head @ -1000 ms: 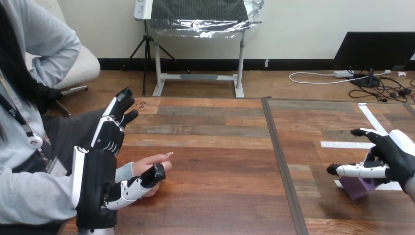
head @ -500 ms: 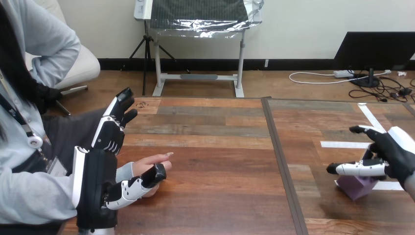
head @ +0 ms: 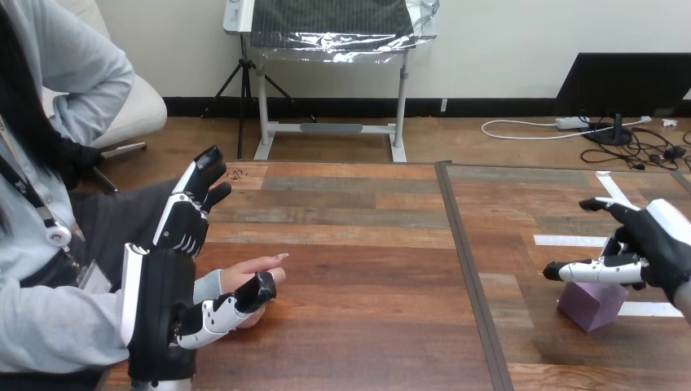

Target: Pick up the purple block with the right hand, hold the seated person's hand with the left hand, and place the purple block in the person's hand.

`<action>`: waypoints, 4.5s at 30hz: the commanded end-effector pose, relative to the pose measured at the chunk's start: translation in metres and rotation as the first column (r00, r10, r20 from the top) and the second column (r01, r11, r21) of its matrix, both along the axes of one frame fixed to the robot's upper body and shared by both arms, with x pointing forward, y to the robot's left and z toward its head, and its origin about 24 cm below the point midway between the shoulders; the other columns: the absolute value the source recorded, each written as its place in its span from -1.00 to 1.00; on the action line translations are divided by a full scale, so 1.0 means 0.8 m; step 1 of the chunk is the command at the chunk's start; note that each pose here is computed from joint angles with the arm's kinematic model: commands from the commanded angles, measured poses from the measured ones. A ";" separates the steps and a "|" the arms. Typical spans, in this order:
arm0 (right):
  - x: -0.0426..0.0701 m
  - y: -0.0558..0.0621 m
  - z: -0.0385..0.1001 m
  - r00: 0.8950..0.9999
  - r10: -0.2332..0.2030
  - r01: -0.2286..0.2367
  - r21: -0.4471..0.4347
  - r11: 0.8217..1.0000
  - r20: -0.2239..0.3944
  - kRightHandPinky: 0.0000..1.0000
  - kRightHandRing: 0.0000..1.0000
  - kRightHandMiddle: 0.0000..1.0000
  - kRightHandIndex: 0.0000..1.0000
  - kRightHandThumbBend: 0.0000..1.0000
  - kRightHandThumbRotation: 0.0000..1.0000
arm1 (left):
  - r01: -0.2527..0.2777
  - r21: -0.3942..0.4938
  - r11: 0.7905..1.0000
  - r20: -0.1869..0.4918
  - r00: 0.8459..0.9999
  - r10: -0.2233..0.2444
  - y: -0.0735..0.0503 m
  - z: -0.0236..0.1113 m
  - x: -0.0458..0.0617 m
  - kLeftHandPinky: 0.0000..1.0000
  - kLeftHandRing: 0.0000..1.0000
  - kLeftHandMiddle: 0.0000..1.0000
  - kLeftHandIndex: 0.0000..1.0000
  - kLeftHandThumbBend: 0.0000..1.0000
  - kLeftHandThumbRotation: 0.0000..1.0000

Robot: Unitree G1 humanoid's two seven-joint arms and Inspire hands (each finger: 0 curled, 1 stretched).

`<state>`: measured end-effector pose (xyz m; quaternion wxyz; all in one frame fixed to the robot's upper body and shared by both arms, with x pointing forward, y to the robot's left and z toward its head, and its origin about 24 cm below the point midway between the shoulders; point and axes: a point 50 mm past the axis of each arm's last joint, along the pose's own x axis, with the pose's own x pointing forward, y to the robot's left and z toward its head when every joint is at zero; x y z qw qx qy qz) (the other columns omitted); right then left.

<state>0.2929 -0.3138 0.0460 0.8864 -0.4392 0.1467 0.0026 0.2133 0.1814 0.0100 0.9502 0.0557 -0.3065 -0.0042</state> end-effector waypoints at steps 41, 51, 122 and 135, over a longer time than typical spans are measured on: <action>0.015 -0.003 0.057 0.988 0.045 -0.040 -0.034 0.999 0.150 -0.32 -0.05 0.46 0.70 1.00 -0.42 | 0.025 -0.007 1.000 0.069 0.997 -0.025 -0.006 0.017 0.018 0.74 0.84 0.85 0.78 1.00 0.22; 0.016 -0.007 0.055 0.989 0.024 -0.019 -0.036 0.999 0.143 -0.31 -0.03 0.45 0.72 1.00 -0.42 | 0.023 -0.009 1.000 0.073 0.997 -0.023 -0.005 0.018 0.018 0.73 0.83 0.84 0.78 1.00 0.21; 0.005 -0.027 -0.004 0.997 -0.044 0.040 -0.072 0.997 -0.063 -0.78 -0.78 -0.60 0.79 0.91 -0.31 | 0.020 0.007 1.000 0.072 0.997 -0.021 0.003 0.018 0.015 0.70 0.83 0.84 0.77 1.00 0.18; 0.007 -0.025 0.001 0.998 -0.036 0.032 -0.066 0.997 -0.059 -0.73 -0.75 -0.57 0.81 0.85 -0.38 | 0.022 0.007 1.000 0.071 0.997 -0.023 0.003 0.018 0.015 0.72 0.83 0.84 0.77 1.00 0.18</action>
